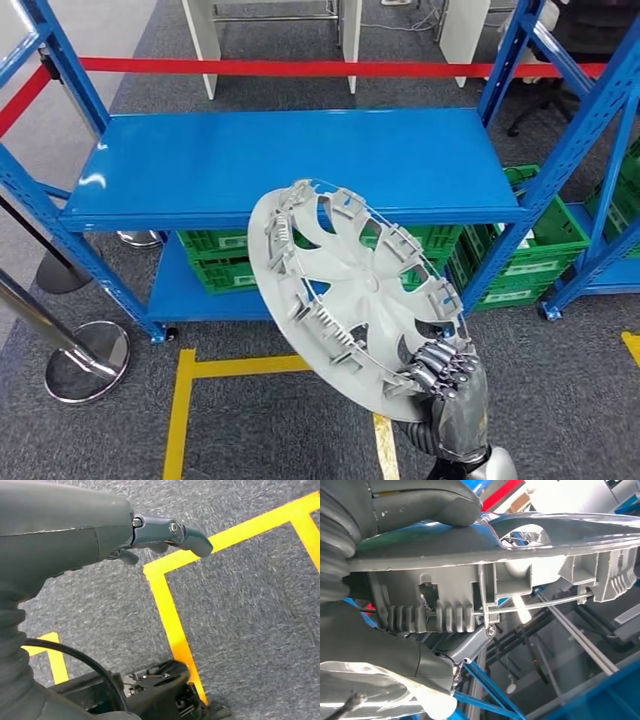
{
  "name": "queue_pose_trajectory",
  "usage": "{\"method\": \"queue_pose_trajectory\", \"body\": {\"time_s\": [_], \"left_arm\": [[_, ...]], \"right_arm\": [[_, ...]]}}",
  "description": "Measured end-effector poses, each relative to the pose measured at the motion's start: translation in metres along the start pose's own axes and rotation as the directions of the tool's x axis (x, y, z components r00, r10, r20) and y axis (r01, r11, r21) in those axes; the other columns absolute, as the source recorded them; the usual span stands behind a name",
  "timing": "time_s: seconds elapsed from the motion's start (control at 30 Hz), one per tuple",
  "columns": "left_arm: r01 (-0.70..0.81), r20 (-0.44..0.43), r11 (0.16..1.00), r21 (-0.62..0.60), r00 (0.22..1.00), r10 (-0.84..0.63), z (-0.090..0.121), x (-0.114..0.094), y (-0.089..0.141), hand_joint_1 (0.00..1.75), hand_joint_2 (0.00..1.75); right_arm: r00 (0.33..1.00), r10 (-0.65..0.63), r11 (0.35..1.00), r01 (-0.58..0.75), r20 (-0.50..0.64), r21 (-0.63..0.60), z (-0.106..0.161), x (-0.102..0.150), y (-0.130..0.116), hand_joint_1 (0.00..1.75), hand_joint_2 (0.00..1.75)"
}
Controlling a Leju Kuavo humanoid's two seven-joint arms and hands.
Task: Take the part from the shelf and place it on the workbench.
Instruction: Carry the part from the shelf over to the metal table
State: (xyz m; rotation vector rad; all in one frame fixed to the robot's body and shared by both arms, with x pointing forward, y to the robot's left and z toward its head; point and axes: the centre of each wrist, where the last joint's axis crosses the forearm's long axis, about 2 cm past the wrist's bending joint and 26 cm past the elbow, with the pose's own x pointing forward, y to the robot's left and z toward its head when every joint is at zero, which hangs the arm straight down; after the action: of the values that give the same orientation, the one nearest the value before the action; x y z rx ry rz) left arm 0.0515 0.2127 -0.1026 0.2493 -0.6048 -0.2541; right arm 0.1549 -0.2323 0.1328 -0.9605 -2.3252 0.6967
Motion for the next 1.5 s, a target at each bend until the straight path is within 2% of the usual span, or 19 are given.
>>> {"method": "queue_pose_trajectory", "body": {"time_s": [1.1, 1.5], "left_arm": [[0.003, -0.015, 1.0, -0.027, 1.0, -0.003, 0.0011, 0.0039, -0.0058, 0.0, 1.75], [0.001, -0.037, 1.0, -0.013, 0.999, -0.002, 0.0014, 0.0035, -0.0057, 0.0, 1.75]], "right_arm": [[0.997, 0.066, 0.996, -0.067, 0.033, 0.059, 0.0013, 0.0008, 0.0008, 1.75, 1.75], [0.998, 0.027, 0.997, -0.031, 0.06, 0.066, -0.0034, -0.0026, 0.0093, 1.75, 1.75]]}}
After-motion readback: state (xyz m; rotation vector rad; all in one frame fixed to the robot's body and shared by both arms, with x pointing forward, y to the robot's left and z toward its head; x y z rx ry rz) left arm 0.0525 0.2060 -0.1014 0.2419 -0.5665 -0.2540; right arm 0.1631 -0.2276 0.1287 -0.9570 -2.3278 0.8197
